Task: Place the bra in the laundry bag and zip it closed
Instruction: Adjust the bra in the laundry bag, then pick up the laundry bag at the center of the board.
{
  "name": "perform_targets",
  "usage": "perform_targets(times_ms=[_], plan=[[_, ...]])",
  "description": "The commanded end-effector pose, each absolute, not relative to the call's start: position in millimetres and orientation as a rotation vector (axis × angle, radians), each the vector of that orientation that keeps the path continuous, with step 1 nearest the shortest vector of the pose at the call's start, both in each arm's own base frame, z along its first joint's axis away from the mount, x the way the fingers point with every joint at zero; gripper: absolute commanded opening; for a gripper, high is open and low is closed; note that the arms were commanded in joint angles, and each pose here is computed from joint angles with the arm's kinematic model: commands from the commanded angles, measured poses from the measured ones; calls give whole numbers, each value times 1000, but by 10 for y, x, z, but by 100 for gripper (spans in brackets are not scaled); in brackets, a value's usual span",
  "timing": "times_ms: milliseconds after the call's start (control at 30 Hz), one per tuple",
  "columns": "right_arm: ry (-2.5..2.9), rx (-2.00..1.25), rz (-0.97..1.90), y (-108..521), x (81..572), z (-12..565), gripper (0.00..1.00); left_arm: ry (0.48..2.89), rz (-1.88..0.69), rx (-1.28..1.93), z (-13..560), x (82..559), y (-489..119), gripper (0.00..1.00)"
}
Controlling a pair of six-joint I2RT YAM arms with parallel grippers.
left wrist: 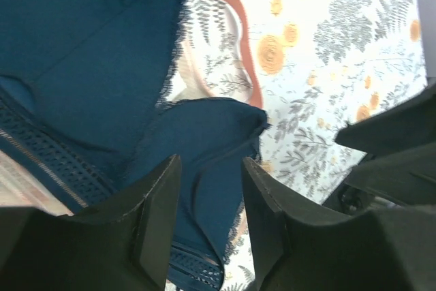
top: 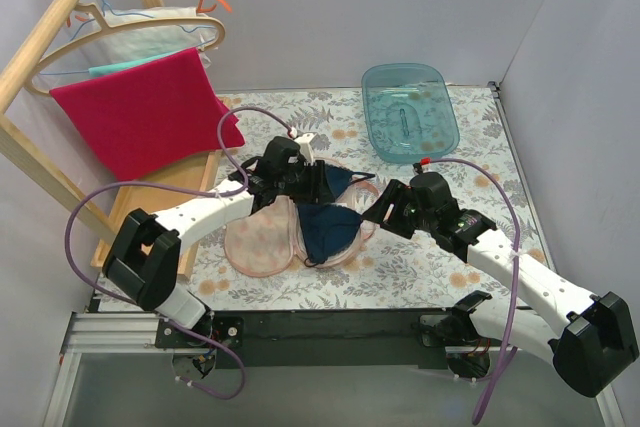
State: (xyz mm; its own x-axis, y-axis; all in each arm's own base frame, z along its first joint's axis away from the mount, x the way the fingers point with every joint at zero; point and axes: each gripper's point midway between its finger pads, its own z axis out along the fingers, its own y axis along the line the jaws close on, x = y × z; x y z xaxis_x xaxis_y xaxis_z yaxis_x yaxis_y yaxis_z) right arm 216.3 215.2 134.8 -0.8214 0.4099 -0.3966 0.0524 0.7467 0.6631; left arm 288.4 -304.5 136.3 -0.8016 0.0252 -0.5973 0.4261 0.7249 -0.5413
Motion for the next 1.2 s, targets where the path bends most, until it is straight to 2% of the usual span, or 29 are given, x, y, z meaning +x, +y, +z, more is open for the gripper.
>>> perform_targets(times_ms=[0, 333, 533, 867, 1167], plan=[[2400, 335, 904, 2149, 2171, 1370, 69, 2416, -818, 310, 1094, 2969, -2907, 39], [2404, 345, 900, 2124, 2169, 1341, 69, 2498, -819, 259, 536, 2952, -2922, 36], [2407, 351, 901, 2103, 2161, 1321, 69, 2515, -810, 257, 411, 2959, -2924, 35], [2390, 363, 881, 2061, 2197, 1332, 69, 2391, -826, 315, 1065, 3037, -2936, 43], [2323, 364, 784, 1859, 2587, 1517, 68, 2292, -721, 249, 1578, 3083, -2706, 60]])
